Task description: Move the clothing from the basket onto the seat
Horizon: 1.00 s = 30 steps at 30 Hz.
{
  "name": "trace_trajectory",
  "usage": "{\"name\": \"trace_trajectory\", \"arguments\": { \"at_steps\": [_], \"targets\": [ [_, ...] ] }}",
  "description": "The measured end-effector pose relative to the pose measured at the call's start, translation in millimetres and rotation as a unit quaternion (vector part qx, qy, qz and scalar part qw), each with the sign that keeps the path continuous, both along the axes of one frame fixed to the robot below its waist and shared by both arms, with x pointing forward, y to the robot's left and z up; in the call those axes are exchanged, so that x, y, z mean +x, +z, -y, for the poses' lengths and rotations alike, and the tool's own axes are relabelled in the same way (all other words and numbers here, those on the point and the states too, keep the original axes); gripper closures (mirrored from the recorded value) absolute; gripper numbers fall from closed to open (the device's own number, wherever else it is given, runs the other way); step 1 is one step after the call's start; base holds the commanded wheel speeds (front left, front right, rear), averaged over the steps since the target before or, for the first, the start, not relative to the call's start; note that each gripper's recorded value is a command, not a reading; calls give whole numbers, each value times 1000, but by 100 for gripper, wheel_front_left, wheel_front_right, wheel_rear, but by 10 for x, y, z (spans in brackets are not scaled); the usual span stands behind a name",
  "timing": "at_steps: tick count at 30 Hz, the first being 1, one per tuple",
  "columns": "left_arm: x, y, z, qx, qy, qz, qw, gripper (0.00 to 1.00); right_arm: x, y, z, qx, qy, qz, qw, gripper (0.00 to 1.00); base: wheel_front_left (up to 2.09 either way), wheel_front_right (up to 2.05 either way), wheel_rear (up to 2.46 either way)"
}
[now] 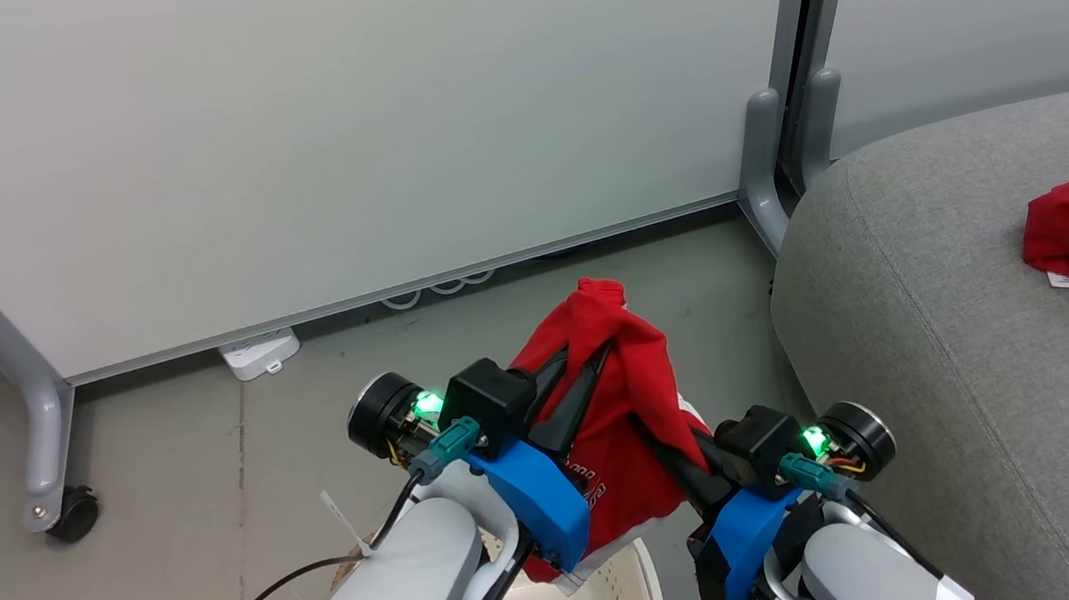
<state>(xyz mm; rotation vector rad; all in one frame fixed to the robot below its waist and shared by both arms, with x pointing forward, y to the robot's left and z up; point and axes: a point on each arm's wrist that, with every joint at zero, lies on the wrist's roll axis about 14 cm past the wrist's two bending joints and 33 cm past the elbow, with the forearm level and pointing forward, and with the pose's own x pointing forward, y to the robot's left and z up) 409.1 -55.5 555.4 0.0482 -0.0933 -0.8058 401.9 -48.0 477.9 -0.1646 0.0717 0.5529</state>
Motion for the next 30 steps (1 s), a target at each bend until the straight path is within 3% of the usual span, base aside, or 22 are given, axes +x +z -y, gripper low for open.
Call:
{"name": "trace_trajectory", "arguments": {
  "at_steps": [16,17,18,30],
  "targets": [
    [5,-8,-10,3,1,0,1000,100,-3,43,-26,8,3,4,1000,100,0,0,0],
    [9,-8,-12,3,2,0,1000,36,-3,42,-26,8,2,4,1000,100,0,0,0],
    [13,-2,-14,2,3,1,1000,0,-3,41,-25,8,2,3,1000,100,0,0,0],
    [32,19,14,0,1,6,1000,0,14,63,15,23,-8,2,1000,100,0,0,0]
  ]
}}
